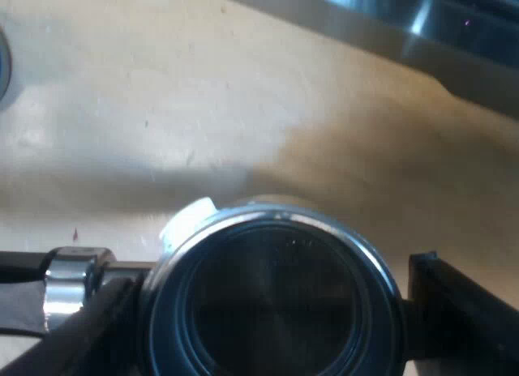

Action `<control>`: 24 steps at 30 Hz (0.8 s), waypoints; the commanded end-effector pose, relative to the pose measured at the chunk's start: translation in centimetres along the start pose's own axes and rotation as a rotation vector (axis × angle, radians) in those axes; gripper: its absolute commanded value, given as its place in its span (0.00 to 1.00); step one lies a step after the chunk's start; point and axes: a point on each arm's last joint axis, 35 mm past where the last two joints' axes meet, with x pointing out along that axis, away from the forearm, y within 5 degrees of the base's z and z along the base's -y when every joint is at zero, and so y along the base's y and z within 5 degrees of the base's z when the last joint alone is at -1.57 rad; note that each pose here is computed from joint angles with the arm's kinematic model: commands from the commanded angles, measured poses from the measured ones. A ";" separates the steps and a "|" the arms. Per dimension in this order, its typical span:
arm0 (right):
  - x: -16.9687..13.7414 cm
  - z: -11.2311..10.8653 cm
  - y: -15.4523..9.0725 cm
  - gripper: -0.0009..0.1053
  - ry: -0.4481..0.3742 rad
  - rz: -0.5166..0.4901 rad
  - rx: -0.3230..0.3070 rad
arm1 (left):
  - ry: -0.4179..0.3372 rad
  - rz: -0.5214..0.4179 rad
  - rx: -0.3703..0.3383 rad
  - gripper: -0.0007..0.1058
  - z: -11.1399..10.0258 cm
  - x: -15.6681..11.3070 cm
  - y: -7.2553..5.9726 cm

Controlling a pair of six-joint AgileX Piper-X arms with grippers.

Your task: Put the handle in the coffee machine

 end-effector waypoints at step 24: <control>-5.6 -0.9 0.5 0.01 -0.112 0.111 0.033 | -0.010 -0.056 0.003 0.83 1.0 3.5 2.1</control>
